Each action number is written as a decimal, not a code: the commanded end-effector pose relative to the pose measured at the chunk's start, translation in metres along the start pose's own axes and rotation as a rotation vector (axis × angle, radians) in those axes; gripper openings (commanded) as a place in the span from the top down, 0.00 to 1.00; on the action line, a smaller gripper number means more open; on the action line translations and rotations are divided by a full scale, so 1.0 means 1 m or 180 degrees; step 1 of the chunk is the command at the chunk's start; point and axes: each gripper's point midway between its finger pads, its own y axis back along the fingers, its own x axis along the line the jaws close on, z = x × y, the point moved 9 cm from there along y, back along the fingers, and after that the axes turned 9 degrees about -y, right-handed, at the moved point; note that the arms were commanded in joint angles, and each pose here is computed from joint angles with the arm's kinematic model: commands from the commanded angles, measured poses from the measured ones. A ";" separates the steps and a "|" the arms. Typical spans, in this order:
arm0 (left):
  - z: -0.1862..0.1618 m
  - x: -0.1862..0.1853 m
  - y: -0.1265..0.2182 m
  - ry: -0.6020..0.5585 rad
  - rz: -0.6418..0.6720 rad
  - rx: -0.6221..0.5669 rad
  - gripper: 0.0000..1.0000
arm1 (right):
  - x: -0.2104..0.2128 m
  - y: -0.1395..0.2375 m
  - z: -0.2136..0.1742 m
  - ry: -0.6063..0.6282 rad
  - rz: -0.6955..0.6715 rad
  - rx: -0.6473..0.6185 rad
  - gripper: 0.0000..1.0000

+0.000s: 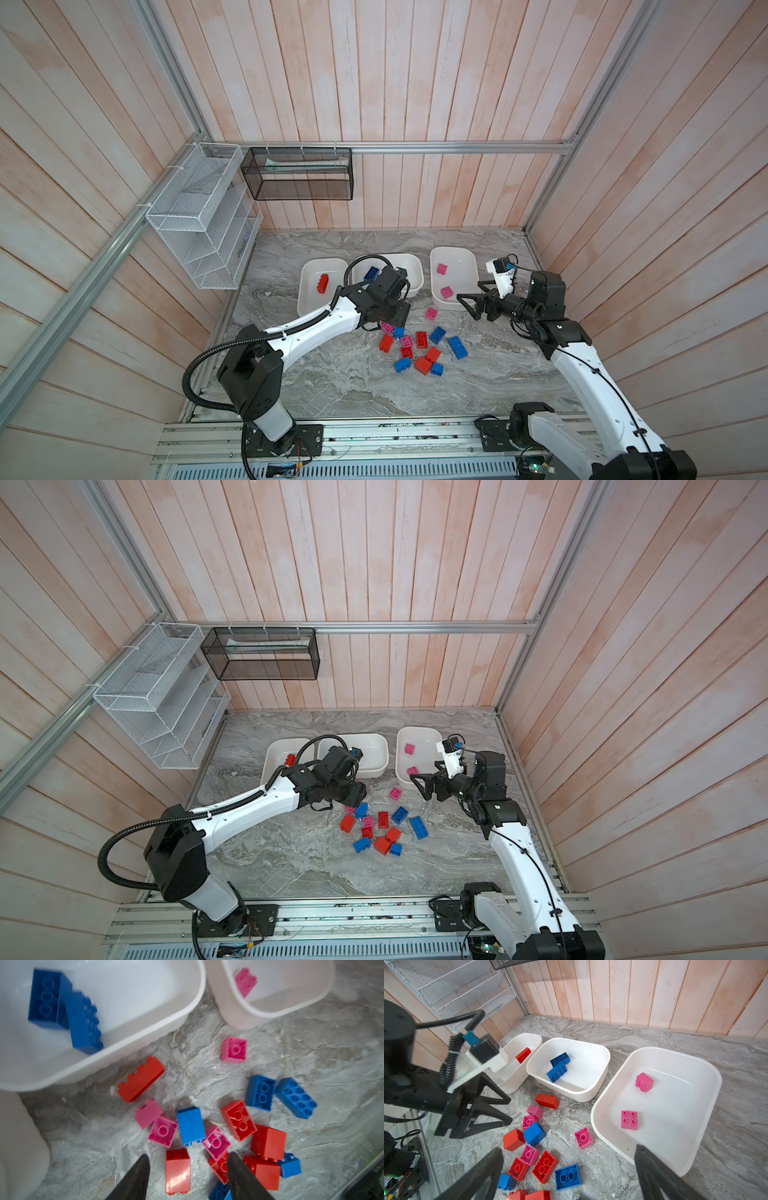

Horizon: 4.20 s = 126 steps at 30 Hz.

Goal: Sort the legos into containers by color
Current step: 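Lower the left gripper beside the red 2x4 brick and grasp a pink brick, then carry the pink brick into the bin nearest the right arm, release, then lower the left gripper onto a red 2x4 brick and grasp it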

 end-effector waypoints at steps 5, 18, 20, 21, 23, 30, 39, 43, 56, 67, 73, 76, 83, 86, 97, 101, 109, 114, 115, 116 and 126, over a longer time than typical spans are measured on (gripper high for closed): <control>0.002 0.022 -0.029 0.0655 0.0165 -0.0123 0.38 | 0.001 -0.005 -0.006 -0.0033 0.0045 0.0046 0.02; 0.010 0.028 -0.082 0.0919 0.0267 -0.0017 0.38 | 0.000 -0.003 -0.014 -0.0010 -0.0009 0.0075 0.02; 0.010 0.030 -0.087 0.0935 0.0300 -0.0009 0.40 | 0.000 -0.003 -0.013 -0.0002 -0.0015 0.0067 0.02; 0.010 0.030 -0.090 0.0932 0.0312 0.0009 0.42 | 0.000 -0.003 -0.014 0.0000 -0.0015 0.0067 0.02; 0.010 0.031 -0.094 0.0927 0.0359 0.0063 0.46 | 0.000 -0.003 -0.014 0.0003 -0.0013 0.0069 0.02; 0.005 0.029 -0.088 0.0879 0.0375 0.0131 0.59 | 0.001 -0.002 -0.014 0.0015 -0.0014 0.0069 0.02; 0.011 0.025 -0.040 0.0730 0.0340 -0.0002 0.67 | 0.001 -0.001 -0.011 0.0033 -0.0052 0.0049 0.02; 0.029 0.013 -0.008 0.0635 0.0110 -0.0212 0.66 | -0.001 0.001 -0.008 0.0064 -0.0143 0.0021 0.02; 0.141 -0.062 -0.030 -0.0221 -0.0670 -0.0913 0.65 | -0.012 0.022 0.009 0.0035 -0.0579 -0.0294 0.02; 0.188 -0.079 -0.111 -0.0570 -0.0627 -0.1241 0.65 | -0.013 0.028 0.015 0.0046 -0.0662 -0.0378 0.02; 0.195 -0.070 -0.142 -0.0525 -0.0132 -0.1275 0.61 | -0.015 0.025 0.010 0.0007 -0.0619 -0.0357 0.02; 0.195 -0.073 -0.138 -0.0597 -0.0203 -0.1224 0.51 | -0.014 0.026 0.008 0.0001 -0.0618 -0.0341 0.02; 0.174 -0.076 -0.078 -0.1132 -0.0589 -0.1304 0.34 | -0.010 0.027 0.009 0.0033 -0.0512 -0.0338 0.02; 0.153 -0.072 -0.044 -0.1512 -0.0646 -0.1215 0.34 | -0.009 0.026 0.008 0.0029 -0.0458 -0.0333 0.02; 0.047 -0.016 -0.008 -0.2673 -0.0870 -0.0535 0.36 | -0.011 0.021 0.005 0.0006 -0.0374 -0.0299 0.02; 0.037 0.007 -0.019 -0.2744 -0.0707 -0.0181 0.38 | -0.012 0.020 0.002 -0.0009 -0.0373 -0.0286 0.02; 0.037 0.023 -0.048 -0.2833 -0.0480 -0.0218 0.43 | -0.012 0.021 0.000 -0.0012 -0.0389 -0.0276 0.02; 0.041 0.030 -0.067 -0.2852 -0.0235 -0.0082 0.45 | -0.012 0.021 -0.001 -0.0005 -0.0395 -0.0283 0.02; 0.042 0.031 -0.070 -0.2864 -0.0192 -0.0079 0.46 | -0.012 0.021 -0.001 -0.0002 -0.0392 -0.0285 0.02; 0.043 0.032 -0.072 -0.2872 -0.0152 -0.0084 0.48 | -0.012 0.021 -0.002 -0.0006 -0.0395 -0.0281 0.02; 0.042 0.040 -0.092 -0.2953 0.0064 0.0057 0.50 | -0.013 0.021 -0.002 0.0006 -0.0409 -0.0284 0.02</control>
